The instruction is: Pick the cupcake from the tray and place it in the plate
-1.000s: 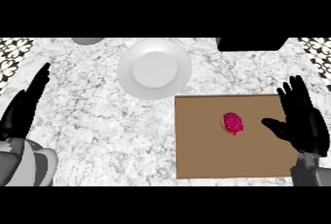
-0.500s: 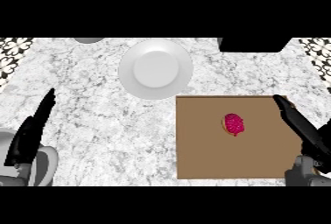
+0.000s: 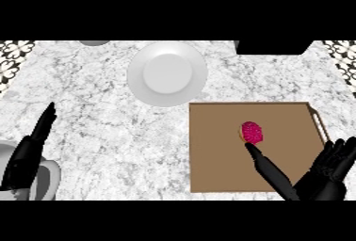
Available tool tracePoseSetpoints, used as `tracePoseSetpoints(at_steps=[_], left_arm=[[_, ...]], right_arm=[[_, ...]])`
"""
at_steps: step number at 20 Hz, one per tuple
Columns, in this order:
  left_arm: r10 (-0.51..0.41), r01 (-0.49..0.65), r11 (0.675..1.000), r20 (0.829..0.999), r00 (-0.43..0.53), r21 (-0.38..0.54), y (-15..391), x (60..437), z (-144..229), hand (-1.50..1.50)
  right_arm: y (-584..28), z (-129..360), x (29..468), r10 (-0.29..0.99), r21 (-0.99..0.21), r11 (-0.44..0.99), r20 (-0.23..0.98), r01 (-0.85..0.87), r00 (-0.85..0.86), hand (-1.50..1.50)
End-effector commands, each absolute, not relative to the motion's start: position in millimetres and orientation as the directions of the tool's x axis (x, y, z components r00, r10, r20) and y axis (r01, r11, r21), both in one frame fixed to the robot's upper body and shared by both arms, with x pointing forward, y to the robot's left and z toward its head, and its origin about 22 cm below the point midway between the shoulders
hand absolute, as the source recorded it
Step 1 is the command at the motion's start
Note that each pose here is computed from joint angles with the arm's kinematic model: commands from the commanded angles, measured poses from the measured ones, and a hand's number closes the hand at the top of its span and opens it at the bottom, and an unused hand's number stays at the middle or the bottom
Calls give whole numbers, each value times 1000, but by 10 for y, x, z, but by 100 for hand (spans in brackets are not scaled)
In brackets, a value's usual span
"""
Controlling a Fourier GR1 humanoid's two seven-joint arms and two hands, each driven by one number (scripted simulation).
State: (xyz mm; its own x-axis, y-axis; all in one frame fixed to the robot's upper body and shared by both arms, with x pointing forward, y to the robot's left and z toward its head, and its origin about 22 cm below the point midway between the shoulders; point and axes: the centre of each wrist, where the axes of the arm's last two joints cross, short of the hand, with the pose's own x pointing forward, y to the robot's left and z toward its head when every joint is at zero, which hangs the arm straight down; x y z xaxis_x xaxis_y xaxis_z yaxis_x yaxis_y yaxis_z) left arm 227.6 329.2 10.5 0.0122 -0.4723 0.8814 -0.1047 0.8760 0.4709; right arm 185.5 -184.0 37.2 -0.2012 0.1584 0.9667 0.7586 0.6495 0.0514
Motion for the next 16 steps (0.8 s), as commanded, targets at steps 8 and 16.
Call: tracePoseSetpoints(at_steps=[8, 16], left_arm=[[-470, -83, 878, 882, 47, 472, 3402, 2170, 5, 0], [-477, -100, 872, 878, 43, 479, 3415, 2156, -4, 0]], right_arm=[[-2216, 347, 1528, 200, -318, 707, 947, 632, 253, -150], [-2227, 843, 1942, 223, -453, 773, 850, 444, 478, -150]])
